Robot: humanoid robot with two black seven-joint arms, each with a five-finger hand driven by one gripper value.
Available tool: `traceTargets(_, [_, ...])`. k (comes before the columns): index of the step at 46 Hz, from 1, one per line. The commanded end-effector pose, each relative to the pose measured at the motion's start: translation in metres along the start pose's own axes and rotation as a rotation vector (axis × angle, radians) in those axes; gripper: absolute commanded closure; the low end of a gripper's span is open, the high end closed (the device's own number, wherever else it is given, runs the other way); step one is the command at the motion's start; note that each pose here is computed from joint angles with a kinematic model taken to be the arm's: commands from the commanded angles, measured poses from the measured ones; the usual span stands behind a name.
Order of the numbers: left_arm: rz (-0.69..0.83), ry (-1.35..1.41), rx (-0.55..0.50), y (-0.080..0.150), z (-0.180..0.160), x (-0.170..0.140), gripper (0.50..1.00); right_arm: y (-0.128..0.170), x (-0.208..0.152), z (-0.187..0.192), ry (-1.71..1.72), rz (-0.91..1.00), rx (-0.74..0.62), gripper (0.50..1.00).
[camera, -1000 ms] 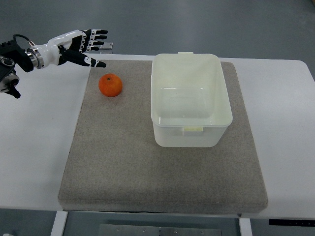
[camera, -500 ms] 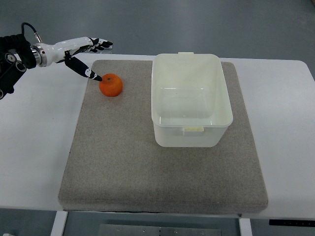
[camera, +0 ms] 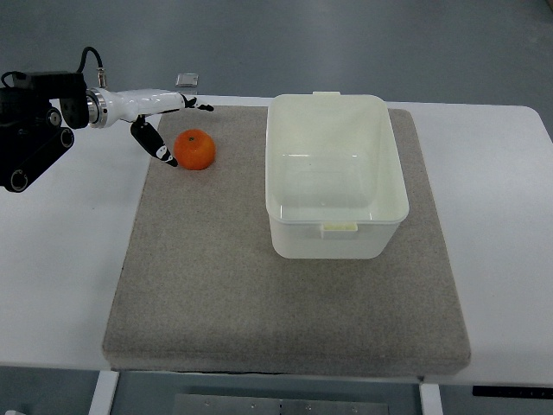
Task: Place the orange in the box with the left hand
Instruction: 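Close the left hand's fingers around the orange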
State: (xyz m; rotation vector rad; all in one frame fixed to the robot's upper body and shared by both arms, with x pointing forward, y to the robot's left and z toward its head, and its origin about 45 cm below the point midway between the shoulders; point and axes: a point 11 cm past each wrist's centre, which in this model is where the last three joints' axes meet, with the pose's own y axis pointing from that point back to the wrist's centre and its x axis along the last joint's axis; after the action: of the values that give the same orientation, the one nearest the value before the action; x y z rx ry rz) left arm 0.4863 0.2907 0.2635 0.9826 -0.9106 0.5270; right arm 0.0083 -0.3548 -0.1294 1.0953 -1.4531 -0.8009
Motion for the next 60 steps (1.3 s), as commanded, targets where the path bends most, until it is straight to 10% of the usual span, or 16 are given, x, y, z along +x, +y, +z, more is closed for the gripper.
traceTargets(1, [-0.016, -0.004, 0.005, -0.005, 0.001, -0.005, 0.51, 0.0, 0.0, 0.0, 0.0, 0.0, 0.0, 0.574])
traceTargets(31, [-0.001, -0.093, 0.048, -0.028, 0.004, -0.024, 0.525, 0.0, 0.0, 0.0, 0.0, -0.001, 0.0, 0.574])
traceTargets(60, [-0.004, -0.095, 0.059, -0.028, 0.004, -0.02, 0.968, 0.0, 0.0, 0.0, 0.0, 0.0, 0.0, 0.574])
